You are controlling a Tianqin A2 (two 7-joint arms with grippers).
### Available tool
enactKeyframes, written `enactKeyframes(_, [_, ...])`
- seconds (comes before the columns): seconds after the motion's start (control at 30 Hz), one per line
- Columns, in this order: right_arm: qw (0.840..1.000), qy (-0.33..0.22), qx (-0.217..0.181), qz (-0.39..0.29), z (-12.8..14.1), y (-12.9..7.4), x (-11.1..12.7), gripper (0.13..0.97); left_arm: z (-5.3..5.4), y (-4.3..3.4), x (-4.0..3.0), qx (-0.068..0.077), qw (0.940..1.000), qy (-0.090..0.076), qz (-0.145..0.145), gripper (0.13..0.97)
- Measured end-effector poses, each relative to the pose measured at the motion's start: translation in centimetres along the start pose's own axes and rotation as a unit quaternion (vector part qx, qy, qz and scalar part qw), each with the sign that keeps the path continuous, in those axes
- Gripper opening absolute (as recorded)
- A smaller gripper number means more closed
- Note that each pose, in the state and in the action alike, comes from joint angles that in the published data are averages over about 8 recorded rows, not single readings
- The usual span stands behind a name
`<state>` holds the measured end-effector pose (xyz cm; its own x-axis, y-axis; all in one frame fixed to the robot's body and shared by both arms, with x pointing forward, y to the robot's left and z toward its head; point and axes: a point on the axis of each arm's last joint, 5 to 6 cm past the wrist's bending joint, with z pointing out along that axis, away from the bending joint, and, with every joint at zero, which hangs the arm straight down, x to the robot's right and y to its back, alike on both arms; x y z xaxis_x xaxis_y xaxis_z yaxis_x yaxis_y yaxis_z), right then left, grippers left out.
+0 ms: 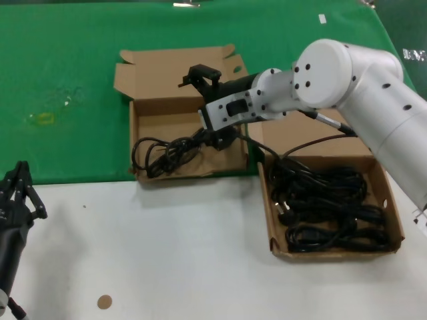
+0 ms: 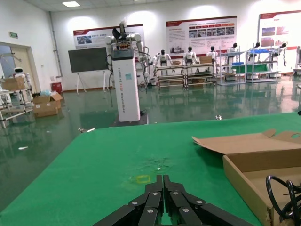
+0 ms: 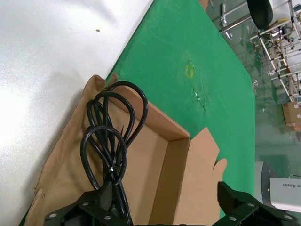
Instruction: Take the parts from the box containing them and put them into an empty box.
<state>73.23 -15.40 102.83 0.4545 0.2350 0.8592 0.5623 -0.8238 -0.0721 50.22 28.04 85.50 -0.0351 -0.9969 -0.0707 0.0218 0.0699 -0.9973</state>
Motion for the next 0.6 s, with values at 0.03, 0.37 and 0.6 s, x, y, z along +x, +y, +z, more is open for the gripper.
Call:
enactKeyframes(0.03, [1.000,0.000,0.000,0.000,0.0,0.0,0.0,0.680,0.0,0.00,0.00,0.000,1.0000,0.000,0.000,0.155])
enactKeyframes(0.37, [0.998,0.028,0.020,0.045,0.3,-0.4,-1.9,0.859,0.0,0.00,0.00,0.000,1.0000,0.000,0.000,0.201])
enactKeyframes(0.6, [0.991,0.067,0.043,0.112,0.5,-0.9,-4.5,0.907,0.0,0.00,0.00,0.000,1.0000,0.000,0.000,0.274])
